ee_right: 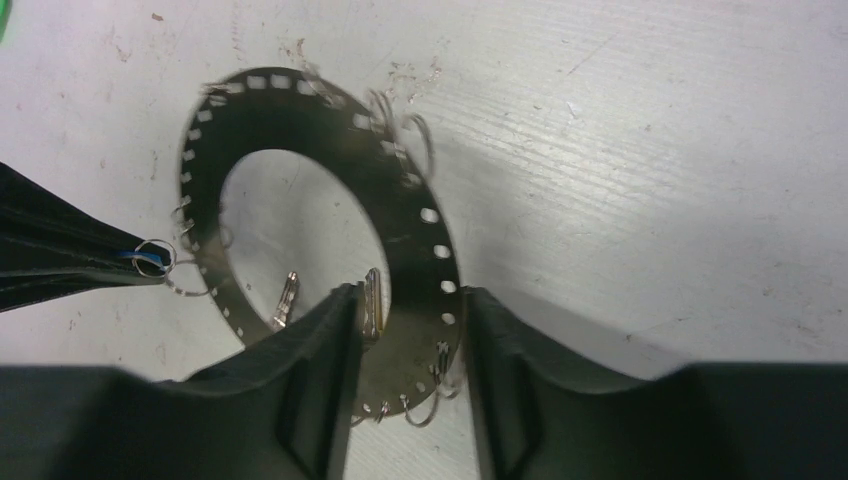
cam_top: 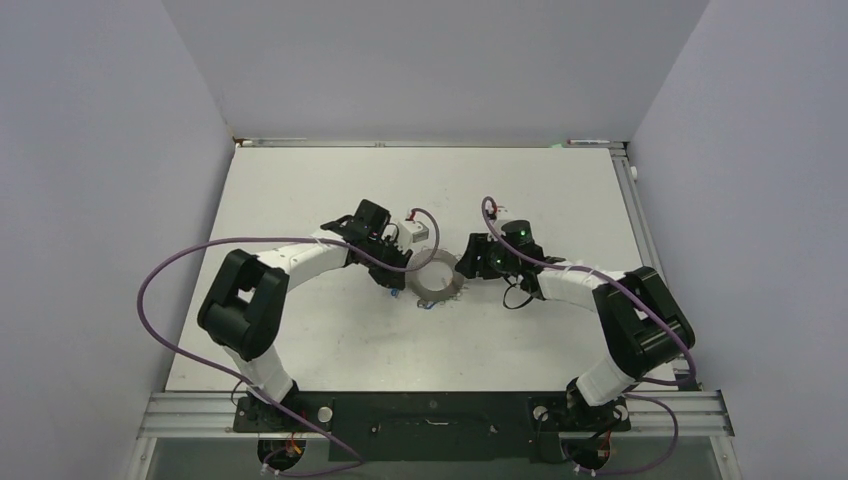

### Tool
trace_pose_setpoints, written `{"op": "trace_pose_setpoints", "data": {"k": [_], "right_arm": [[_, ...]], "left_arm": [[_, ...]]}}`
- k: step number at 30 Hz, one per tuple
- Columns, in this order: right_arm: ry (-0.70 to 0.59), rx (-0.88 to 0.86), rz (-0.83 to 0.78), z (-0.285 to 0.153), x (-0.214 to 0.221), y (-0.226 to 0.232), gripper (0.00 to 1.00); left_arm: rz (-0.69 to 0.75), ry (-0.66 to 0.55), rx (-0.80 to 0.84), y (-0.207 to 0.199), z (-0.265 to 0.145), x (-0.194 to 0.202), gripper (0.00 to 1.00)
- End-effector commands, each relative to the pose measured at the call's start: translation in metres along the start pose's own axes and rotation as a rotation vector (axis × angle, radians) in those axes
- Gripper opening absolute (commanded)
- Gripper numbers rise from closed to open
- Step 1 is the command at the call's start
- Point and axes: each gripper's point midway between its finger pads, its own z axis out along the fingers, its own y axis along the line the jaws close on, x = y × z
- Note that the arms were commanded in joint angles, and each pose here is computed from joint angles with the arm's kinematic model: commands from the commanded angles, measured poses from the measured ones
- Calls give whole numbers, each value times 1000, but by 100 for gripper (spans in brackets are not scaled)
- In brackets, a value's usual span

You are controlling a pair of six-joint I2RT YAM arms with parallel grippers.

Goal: Remove the keys from the keyring

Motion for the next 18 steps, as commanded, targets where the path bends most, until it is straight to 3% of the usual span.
{"op": "trace_pose_setpoints", "data": {"k": [1,4,7,11,16,18], "right_arm": [[-45,-46,-33,-14,-15,0,57],[-69,-99,-106,-24,-26,3,72],[-96,-123,-212,-42,-49,6,77],[-43,-27,-405,-68,-77,-10,83],[-139,68,-624,-108,-119,-24,99],[-201,79,-697,-114,-128,-22,90]], "left_arm": [[1,15,20,1,1,-12,0],[-20,52,46,1,7,-10,0],[-33,96,63,2,11,-5,0],[-60,146,94,-4,4,-5,0],[-109,213,127,-8,-12,0,0],[-93,224,125,-7,-15,-1,0]]}}
